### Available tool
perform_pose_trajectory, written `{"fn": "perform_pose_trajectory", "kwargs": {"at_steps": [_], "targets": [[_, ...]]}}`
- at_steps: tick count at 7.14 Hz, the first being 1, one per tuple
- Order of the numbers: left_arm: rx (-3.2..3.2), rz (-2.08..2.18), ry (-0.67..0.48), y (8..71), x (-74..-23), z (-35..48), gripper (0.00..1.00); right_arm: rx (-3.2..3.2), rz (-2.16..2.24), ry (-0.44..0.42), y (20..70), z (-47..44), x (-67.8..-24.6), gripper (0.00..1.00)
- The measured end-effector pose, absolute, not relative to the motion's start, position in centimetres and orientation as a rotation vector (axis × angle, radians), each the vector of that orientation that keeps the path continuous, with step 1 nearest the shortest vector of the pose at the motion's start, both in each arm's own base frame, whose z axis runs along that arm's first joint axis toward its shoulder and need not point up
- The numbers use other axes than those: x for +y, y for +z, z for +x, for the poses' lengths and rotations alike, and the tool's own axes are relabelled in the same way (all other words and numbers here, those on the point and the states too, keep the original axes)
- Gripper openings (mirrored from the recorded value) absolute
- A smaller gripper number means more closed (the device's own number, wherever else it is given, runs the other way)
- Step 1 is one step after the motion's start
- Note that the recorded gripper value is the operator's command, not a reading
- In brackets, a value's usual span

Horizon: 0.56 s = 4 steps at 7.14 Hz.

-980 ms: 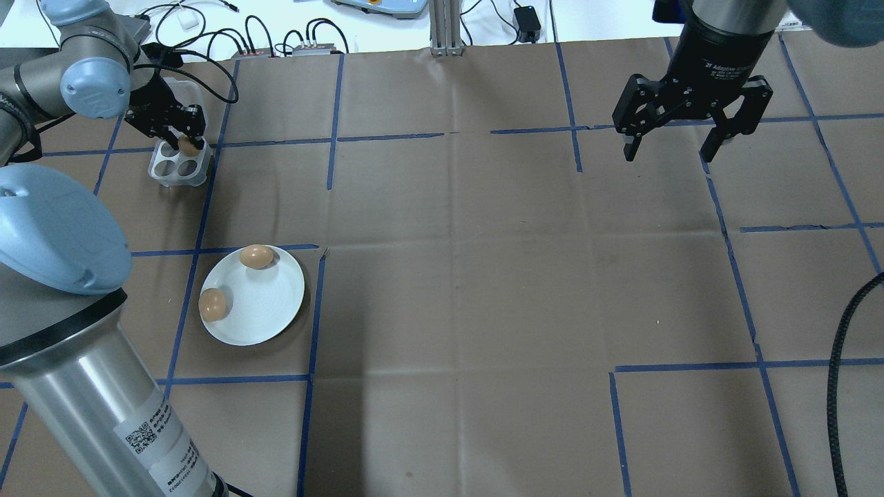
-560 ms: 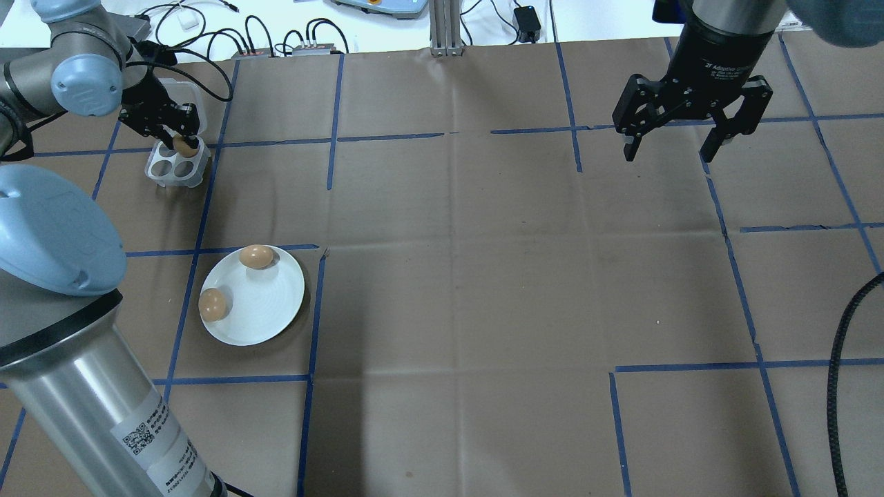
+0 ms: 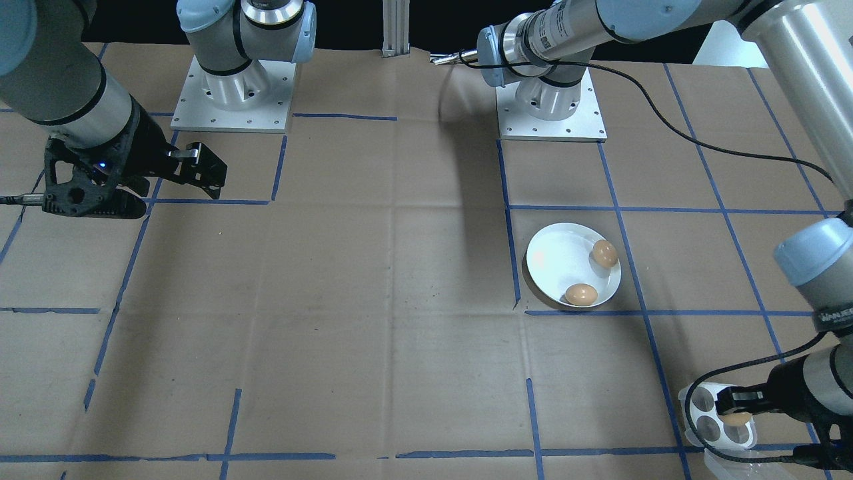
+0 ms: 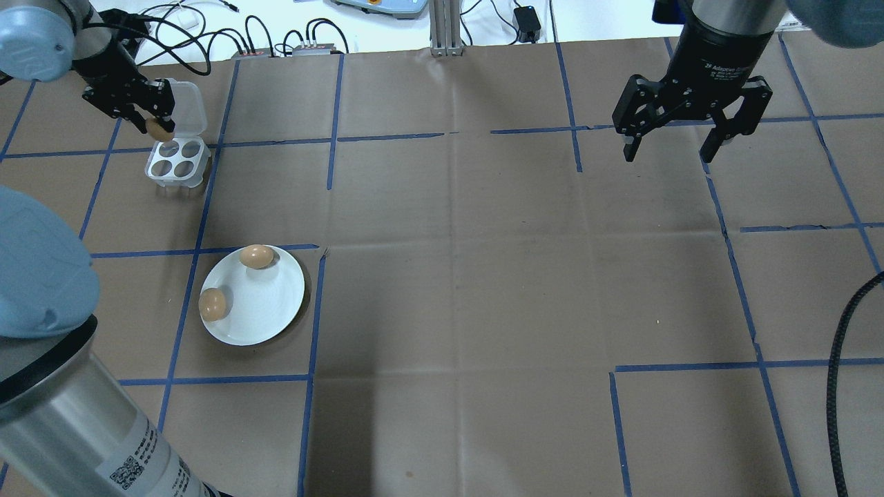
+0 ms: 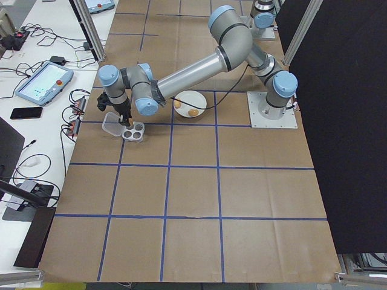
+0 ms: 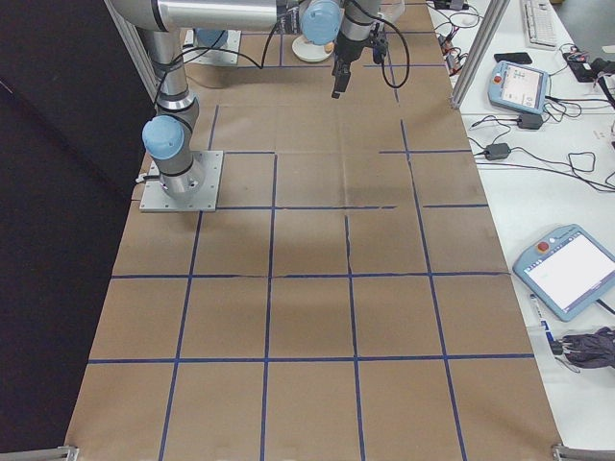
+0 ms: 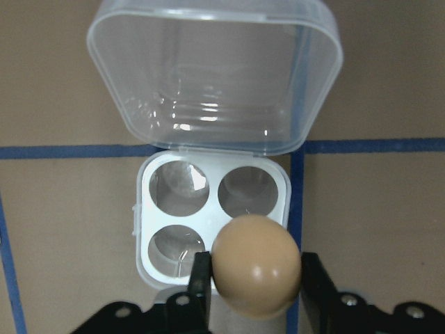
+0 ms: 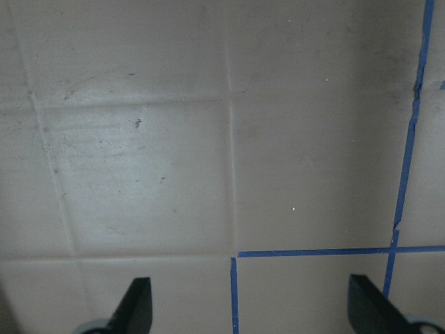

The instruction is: Place egg on plate

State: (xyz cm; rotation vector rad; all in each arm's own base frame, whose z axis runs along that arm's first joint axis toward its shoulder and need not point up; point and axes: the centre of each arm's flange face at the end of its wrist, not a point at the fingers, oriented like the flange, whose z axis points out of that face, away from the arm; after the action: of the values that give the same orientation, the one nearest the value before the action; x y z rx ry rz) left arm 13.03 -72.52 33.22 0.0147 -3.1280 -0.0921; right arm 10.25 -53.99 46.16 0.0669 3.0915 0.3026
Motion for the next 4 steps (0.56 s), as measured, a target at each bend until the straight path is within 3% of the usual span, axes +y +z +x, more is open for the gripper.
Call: {"fn": "perform_pose_trajectory", "kwargs": {"at_steps": [2,4], "targets": [[-3.096,0.102,-0.175,37.3,-67.6,10.2,0.08,3.092,0.067,0.302,46.2,10.2,-54.0,1.00],[-3.087,0.188,-0.201,36.9,-60.7,6.8,0.08,3.092,0.067,0.302,46.2,10.2,-54.0,1.00]]}}
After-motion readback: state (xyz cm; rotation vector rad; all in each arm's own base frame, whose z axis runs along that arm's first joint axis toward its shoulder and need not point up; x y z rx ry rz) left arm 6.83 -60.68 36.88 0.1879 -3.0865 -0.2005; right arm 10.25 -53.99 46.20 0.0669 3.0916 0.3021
